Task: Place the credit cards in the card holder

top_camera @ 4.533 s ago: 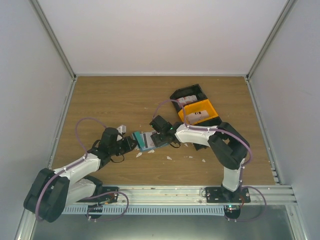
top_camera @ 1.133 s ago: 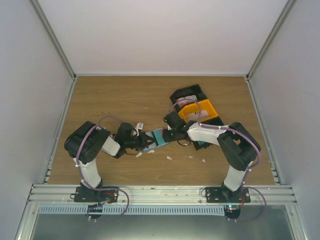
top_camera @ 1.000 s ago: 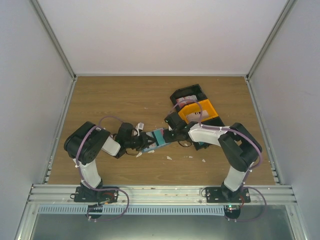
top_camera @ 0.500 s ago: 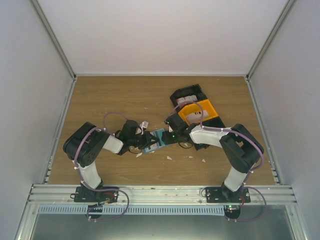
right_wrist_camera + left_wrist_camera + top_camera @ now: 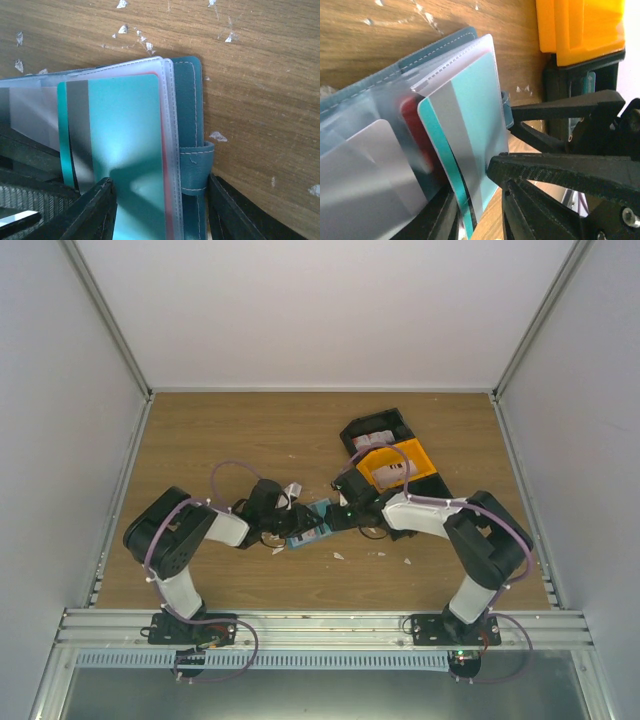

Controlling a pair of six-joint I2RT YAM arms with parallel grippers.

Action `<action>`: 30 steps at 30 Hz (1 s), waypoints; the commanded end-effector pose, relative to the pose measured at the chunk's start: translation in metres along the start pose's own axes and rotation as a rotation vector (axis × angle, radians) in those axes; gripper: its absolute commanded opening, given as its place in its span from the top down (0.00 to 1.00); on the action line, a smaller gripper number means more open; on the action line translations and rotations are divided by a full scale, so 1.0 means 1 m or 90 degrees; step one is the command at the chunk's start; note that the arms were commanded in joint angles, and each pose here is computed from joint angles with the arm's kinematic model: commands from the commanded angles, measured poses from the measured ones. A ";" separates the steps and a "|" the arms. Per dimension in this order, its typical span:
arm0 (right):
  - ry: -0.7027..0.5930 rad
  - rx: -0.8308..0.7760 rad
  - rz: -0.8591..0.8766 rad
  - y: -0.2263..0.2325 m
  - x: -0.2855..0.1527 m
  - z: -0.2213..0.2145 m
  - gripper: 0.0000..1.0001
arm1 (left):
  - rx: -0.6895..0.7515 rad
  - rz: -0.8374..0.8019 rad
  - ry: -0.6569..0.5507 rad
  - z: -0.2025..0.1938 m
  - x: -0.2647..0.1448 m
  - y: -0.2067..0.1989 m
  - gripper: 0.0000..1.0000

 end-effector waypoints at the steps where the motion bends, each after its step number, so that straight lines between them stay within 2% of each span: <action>1: -0.011 -0.002 0.006 0.007 -0.011 0.001 0.49 | 0.035 0.021 0.001 -0.001 -0.007 -0.009 0.69; 8: -0.044 -0.006 -0.015 0.005 -0.028 0.013 0.44 | 0.057 0.057 -0.008 0.004 -0.024 -0.021 0.47; 13: -0.061 -0.010 -0.021 0.007 -0.037 0.020 0.41 | 0.056 0.087 0.004 0.002 -0.030 -0.019 0.36; 18: -0.064 -0.027 -0.016 0.011 -0.039 0.021 0.38 | 0.051 0.095 0.016 -0.003 -0.035 -0.019 0.30; 20: -0.060 -0.043 -0.014 0.014 -0.036 0.018 0.36 | 0.049 0.095 0.020 -0.004 -0.036 -0.021 0.23; 26: -0.036 -0.124 -0.007 0.033 -0.022 0.004 0.25 | 0.044 0.087 0.022 -0.007 -0.040 -0.024 0.21; 30: -0.021 -0.177 -0.002 0.044 -0.010 -0.005 0.20 | 0.048 0.092 -0.008 -0.002 -0.052 -0.028 0.23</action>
Point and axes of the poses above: each gripper's point midway between its finger pads, its own x axis out along the fingers, its own y axis along the line the jaws close on, z = x × y, the point moved 1 cm from there along -x, back along the fingers, and after that the axes turned 6 degrees about x, right-handed, at the moved point
